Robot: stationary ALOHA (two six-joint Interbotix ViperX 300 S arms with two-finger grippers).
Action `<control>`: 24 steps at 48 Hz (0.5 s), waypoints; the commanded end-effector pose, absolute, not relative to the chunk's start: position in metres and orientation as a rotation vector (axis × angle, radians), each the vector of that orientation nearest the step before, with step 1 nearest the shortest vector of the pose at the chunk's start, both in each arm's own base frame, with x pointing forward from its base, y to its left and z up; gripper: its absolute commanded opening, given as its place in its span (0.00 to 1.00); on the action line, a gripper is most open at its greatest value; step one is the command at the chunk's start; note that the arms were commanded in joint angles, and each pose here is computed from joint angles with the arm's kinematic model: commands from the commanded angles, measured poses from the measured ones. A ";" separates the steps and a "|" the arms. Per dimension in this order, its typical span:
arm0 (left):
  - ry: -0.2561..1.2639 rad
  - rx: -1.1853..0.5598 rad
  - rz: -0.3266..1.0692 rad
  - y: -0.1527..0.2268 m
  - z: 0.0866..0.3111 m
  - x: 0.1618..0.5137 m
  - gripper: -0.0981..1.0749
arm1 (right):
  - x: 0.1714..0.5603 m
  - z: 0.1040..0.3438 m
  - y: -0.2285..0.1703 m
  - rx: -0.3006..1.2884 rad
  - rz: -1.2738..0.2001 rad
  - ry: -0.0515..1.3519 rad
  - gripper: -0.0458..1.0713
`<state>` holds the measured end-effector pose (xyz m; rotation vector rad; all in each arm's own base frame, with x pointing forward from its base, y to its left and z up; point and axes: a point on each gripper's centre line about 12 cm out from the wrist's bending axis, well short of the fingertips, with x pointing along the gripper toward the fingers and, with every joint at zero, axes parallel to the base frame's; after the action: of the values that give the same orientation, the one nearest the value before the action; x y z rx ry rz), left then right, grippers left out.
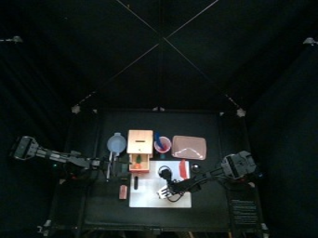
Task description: Put carrot top and bottom into open drawer
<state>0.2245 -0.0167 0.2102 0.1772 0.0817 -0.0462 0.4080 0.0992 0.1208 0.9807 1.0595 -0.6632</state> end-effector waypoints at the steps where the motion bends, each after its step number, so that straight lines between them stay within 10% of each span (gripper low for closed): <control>1: 0.068 0.176 -0.044 -0.017 0.214 0.227 0.81 | 0.422 0.164 0.085 0.982 -0.603 0.944 0.69; 14: 0.061 0.175 -0.038 -0.016 0.217 0.228 0.81 | 0.461 0.237 0.014 0.769 -0.575 0.640 0.69; 24: 0.064 0.173 -0.037 -0.016 0.216 0.228 0.81 | 0.485 0.230 -0.014 0.727 -0.594 0.591 0.69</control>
<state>0.2245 -0.0161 0.2102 0.1770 0.0820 -0.0431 0.4767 -0.0094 0.2142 0.7179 0.6427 -0.6221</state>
